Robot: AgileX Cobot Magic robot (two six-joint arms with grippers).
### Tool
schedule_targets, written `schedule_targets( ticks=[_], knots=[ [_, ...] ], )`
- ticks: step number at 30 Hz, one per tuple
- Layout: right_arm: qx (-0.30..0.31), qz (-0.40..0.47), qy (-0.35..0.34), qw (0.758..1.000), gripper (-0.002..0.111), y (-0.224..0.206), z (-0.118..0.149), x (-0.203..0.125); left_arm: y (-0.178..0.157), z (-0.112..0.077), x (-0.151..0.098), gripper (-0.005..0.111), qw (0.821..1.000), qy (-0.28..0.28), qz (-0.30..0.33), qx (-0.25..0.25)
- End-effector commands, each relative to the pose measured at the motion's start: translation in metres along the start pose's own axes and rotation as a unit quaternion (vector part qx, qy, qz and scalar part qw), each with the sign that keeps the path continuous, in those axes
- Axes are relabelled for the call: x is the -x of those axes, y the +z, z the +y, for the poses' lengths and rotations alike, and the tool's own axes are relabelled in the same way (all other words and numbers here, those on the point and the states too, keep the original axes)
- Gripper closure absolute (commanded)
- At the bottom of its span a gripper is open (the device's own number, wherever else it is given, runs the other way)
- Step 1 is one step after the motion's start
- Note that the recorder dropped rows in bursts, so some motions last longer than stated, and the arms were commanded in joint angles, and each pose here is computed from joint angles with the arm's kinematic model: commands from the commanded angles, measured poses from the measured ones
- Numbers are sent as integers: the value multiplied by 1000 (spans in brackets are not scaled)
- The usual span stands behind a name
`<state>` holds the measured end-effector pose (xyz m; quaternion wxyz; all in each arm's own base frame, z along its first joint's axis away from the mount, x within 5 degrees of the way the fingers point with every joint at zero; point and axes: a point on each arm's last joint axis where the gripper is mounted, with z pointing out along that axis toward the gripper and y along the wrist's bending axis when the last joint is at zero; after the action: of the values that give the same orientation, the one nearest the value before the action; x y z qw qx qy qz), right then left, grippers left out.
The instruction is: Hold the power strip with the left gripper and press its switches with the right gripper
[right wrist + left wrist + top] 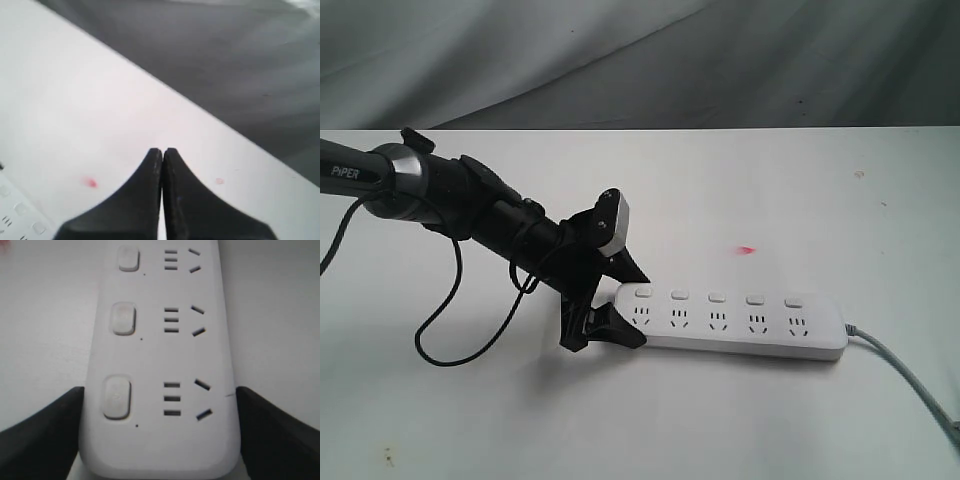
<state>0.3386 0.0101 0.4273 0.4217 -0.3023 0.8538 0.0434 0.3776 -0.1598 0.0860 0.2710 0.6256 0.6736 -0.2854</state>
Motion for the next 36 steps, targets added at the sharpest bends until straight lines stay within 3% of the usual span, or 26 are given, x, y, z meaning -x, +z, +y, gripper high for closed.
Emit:
schedule_targets(
  ticks=[1,4,10,14,18,20,27,36],
  knots=[
    [104,46,-12,993,108,62,1,-34,1,1,2,107,1000,5,-4,-2],
    [152,72,-6,986,108,98,1,-55,1,1,2,107,1000,5,-4,-2],
    [240,55,-65,967,106,156,19,-74,1,1,2,107,1000,5,-4,-2],
    [291,18,-68,954,88,184,40,-73,1,1,2,107,1000,5,-4,-2],
    [311,28,-78,947,64,214,61,-78,1,1,2,107,1000,5,-4,-2],
    [322,31,-85,943,58,230,73,-82,1,1,2,107,1000,5,-4,-2],
    [360,30,-109,926,56,256,109,-86,1,1,2,107,1000,5,-4,-2],
    [371,13,-82,925,56,256,116,-80,1,1,2,107,1000,5,-4,-2]
  ],
)
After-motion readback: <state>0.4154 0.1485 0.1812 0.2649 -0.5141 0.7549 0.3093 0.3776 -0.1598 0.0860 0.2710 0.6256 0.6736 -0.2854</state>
